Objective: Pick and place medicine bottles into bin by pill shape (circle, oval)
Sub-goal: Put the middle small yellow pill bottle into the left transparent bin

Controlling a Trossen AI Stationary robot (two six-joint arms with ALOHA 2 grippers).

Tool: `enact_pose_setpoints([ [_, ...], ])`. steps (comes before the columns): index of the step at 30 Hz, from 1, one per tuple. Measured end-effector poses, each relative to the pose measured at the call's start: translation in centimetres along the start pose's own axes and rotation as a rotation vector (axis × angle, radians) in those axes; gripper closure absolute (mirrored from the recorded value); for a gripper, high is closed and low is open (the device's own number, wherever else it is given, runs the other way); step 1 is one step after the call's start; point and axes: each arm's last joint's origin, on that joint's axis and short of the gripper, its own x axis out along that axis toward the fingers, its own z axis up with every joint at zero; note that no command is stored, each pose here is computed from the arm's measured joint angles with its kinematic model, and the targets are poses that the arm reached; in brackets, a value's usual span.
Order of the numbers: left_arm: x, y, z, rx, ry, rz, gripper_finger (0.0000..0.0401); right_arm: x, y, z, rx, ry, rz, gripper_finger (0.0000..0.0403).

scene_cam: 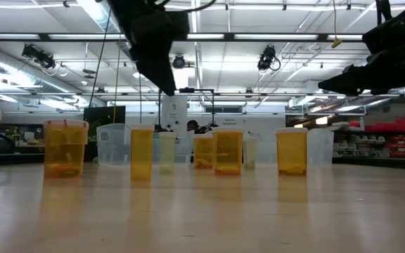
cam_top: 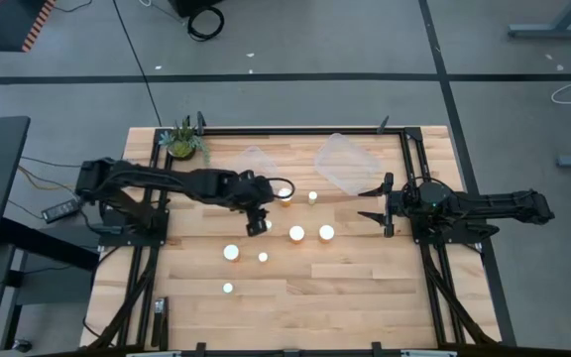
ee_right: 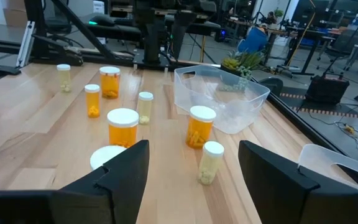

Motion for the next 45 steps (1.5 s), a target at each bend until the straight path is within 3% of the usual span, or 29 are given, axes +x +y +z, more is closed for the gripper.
enact_pose_setpoints([
  [16,4.8,-1.8,-0.3,-0.112,0.168,-0.016,0.023,0.0,0.0,0.0,0.0,0.005,0.001,0.0148],
  [26,4.8,-1.9,-0.3,-0.104,0.168,-0.018,0.0223,0.0,0.0,0.0,0.0,0.005,0.001,0.0148],
  [37,5.1,-2.5,-0.6,-0.106,0.191,-0.018,0.0152,0.0,0.0,0.0,0.0,0.005,0.001,0.0148],
  [45,4.1,-2.7,1.1,-0.119,0.194,-0.014,0.0153,0.0,0.0,0.0,0.0,0.005,0.001,0.0148],
])
